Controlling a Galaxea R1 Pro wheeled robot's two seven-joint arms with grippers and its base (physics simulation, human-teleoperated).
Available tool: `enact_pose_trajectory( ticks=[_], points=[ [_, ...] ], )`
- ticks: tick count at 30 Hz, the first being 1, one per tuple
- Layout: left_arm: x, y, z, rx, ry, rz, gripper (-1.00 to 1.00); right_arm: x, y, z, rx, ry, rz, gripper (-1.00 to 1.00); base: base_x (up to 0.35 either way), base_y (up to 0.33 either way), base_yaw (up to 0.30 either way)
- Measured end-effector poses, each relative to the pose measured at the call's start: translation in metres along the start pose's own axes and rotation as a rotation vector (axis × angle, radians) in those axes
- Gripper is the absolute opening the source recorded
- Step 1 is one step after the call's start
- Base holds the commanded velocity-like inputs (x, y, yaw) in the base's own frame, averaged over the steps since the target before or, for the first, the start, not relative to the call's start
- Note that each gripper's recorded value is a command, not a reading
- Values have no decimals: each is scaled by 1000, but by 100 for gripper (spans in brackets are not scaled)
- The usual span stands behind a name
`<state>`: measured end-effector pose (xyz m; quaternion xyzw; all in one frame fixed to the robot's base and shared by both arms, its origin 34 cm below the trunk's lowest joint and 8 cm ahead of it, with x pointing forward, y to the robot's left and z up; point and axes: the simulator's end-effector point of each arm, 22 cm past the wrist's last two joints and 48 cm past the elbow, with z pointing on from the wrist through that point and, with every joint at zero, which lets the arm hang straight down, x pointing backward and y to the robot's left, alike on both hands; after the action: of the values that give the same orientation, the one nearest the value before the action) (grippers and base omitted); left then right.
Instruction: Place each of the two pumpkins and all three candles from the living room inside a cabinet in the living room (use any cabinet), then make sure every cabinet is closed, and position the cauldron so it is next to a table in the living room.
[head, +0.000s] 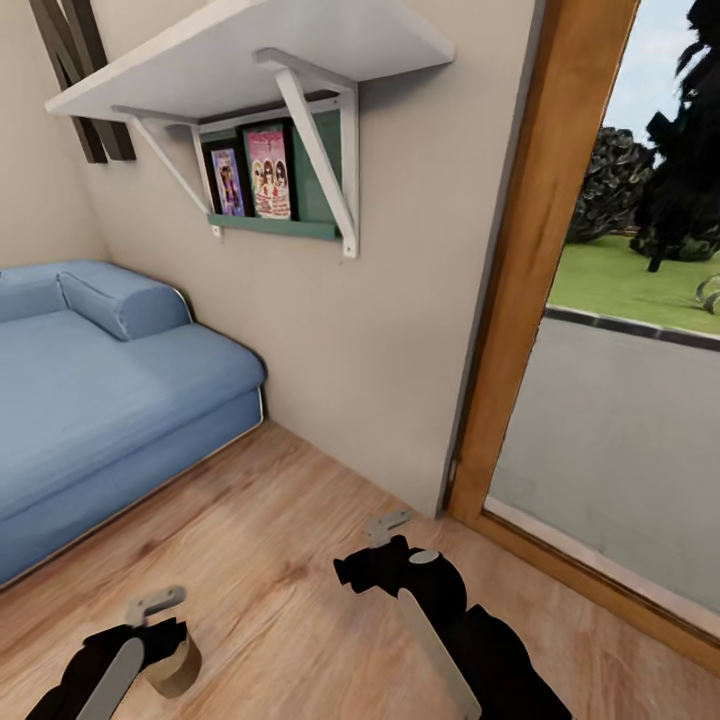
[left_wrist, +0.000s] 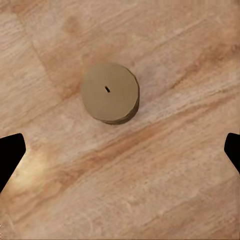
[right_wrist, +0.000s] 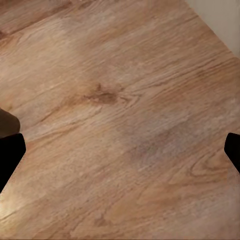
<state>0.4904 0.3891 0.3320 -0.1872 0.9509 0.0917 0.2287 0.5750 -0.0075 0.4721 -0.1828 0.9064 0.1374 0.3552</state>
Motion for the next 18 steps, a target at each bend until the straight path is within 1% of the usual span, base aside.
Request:
enact_pose_trajectory(
  ticks=[4, 6, 14, 18],
  points=[
    [5, 2, 3, -5, 13, -1, 100, 1, 2, 0, -3, 2, -2, 100, 285, 200, 223],
    [10, 1, 6, -6, 16, -8, 100, 1, 2, 0, -4, 2, -3, 100, 99, 76, 275],
    [12, -14, 7, 13, 15, -10, 100, 1, 3, 1, -5, 2, -7, 100, 23, 17, 277],
    [9, -31, 9, 39, 22, -21, 100, 1, 3, 0, -6, 0, -8, 100, 4, 3, 135]
  ],
)
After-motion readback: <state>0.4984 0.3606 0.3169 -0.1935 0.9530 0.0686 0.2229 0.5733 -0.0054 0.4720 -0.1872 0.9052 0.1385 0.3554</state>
